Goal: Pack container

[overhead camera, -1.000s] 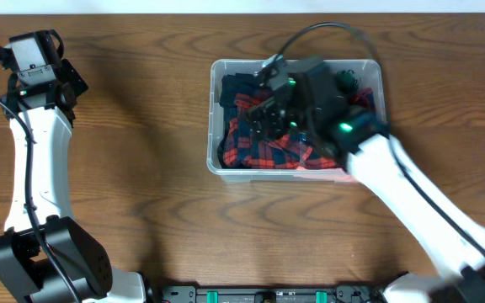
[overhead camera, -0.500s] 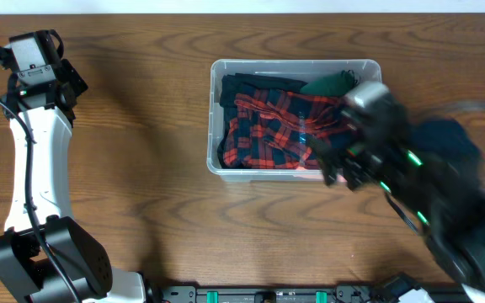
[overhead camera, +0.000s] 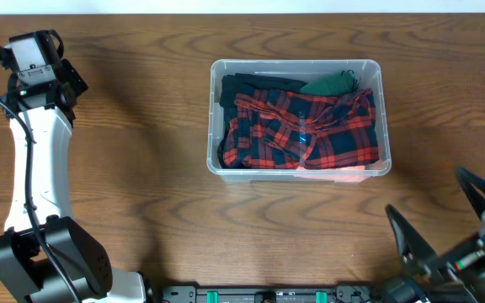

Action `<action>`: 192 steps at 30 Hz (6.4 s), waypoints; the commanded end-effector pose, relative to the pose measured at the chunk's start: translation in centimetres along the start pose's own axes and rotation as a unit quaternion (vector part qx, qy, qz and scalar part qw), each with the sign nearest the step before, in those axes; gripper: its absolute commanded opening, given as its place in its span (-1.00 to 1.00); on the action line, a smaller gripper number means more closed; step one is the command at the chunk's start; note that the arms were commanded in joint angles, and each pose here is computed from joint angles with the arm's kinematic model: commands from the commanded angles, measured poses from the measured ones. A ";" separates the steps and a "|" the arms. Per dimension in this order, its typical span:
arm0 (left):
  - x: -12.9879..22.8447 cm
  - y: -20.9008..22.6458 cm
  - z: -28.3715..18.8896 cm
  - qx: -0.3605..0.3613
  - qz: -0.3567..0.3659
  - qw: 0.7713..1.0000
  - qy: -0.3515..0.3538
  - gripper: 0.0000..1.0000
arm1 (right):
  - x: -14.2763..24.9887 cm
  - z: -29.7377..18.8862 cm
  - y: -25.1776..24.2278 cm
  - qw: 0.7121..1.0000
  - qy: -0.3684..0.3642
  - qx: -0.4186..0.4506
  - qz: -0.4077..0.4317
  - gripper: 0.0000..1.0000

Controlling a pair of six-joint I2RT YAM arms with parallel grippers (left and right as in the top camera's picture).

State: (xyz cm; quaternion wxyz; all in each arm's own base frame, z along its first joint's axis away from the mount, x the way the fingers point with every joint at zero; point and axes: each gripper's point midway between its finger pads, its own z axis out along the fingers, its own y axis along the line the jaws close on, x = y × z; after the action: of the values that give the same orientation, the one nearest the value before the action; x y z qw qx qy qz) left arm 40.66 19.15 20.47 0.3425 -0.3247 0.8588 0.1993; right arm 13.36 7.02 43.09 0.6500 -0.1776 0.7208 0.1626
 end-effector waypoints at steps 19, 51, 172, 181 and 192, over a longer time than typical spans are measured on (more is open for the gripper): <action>-0.4 0.4 -0.3 -0.006 -0.003 1.000 -0.006 0.96 | 11.6 -3.2 -0.4 0.971 0.238 0.008 -0.013 0.98; -0.4 0.4 -0.3 -0.006 -0.003 1.000 -0.006 0.96 | 13.7 -4.1 1.7 0.958 0.283 -0.048 0.015 0.98; -0.4 0.4 -0.3 -0.006 -0.003 1.000 -0.006 0.96 | 26.4 9.5 -11.5 0.973 -0.016 0.231 0.015 0.98; -0.4 0.4 -0.3 -0.006 -0.003 1.000 -0.006 0.96 | 26.4 9.5 -11.5 0.973 -0.016 0.231 0.016 0.98; -0.4 0.4 -0.3 -0.006 -0.003 1.000 -0.006 0.96 | 26.4 9.5 -11.5 0.973 -0.016 0.231 0.016 0.98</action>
State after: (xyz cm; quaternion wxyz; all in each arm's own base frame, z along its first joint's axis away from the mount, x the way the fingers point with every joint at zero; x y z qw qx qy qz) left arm 40.66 19.15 20.47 0.3425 -0.3247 0.8588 0.1993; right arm 24.65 0.30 15.83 0.6819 -0.0080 0.7313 0.0119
